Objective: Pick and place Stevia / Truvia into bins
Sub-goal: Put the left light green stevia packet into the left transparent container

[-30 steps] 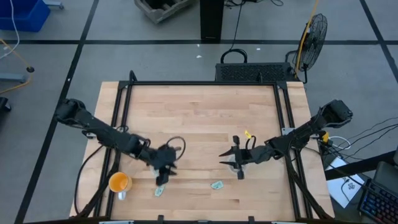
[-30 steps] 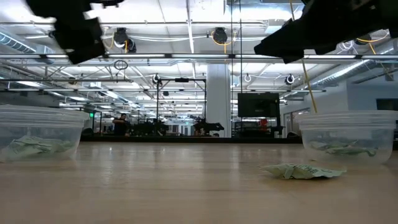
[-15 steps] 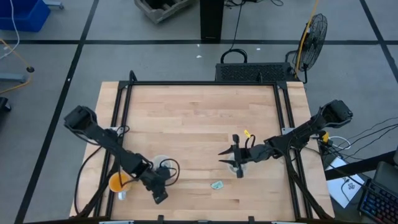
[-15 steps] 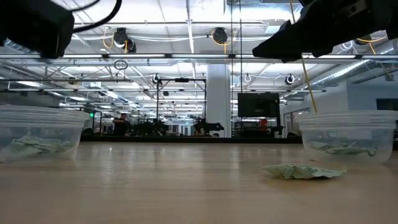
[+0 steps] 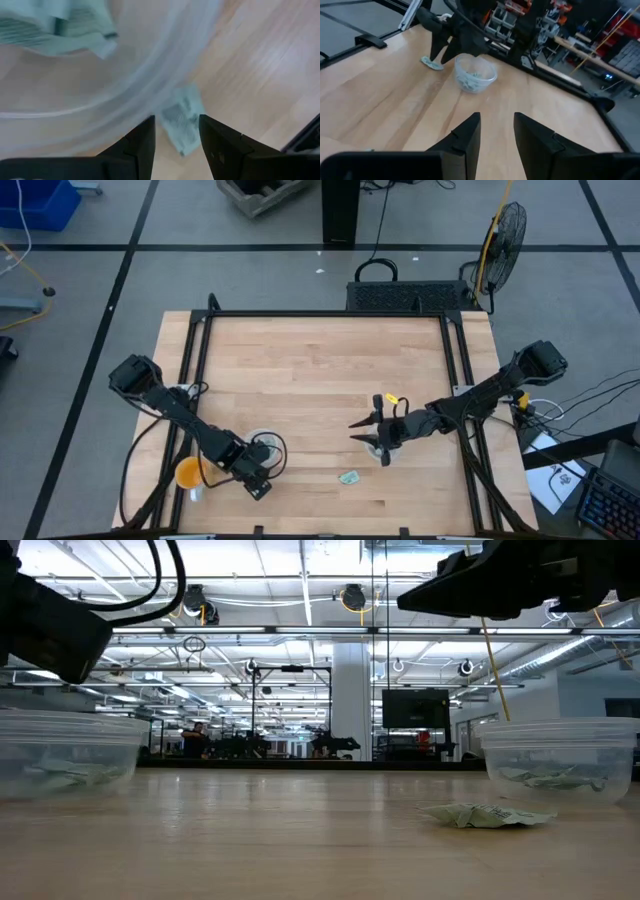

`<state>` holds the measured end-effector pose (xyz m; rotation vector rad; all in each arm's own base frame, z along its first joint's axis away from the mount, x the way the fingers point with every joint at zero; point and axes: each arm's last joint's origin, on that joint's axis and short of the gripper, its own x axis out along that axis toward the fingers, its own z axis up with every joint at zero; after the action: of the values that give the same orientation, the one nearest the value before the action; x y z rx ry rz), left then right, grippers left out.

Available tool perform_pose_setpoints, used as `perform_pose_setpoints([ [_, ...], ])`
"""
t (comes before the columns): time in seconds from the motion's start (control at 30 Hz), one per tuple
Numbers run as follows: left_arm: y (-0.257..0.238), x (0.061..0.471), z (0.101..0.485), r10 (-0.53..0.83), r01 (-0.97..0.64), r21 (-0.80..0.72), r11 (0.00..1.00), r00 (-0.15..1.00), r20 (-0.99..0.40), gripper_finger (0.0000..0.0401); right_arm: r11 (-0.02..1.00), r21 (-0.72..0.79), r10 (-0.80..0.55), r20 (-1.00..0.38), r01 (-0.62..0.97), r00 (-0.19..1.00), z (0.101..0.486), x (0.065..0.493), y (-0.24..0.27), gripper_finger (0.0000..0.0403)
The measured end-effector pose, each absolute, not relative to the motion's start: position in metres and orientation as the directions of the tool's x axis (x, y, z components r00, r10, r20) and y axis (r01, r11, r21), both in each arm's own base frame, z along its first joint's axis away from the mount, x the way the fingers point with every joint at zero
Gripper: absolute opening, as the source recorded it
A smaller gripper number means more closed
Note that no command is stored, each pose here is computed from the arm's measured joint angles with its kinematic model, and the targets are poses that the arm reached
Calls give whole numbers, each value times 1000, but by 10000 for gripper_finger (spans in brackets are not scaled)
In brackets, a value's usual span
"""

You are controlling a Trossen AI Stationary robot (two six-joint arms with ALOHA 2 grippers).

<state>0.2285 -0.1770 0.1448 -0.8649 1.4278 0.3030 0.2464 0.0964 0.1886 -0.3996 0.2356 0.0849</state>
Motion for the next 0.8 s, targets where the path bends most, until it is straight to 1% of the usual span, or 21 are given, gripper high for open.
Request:
perform_pose_setpoints([
  [0.17,-180,234,138,-288,-623,-347,701,198,-937,157,922,-375,1,-244,-96,970,189,250,88,111],
  [0.3,-180,234,132,-294,-636,-330,697,167,-941,157,924,-374,-18,-247,-78,969,188,251,83,112],
  [0.53,-181,234,131,-294,-634,-326,702,159,-943,157,926,-372,-27,-248,-69,968,188,252,80,112],
  [0.73,-181,232,130,-287,-585,-319,746,149,-946,156,926,-372,-27,-248,-70,968,188,252,80,112],
  [0.8,-180,231,130,-283,-569,-308,762,135,-949,149,926,-372,-27,-248,-70,968,188,252,80,111],
])
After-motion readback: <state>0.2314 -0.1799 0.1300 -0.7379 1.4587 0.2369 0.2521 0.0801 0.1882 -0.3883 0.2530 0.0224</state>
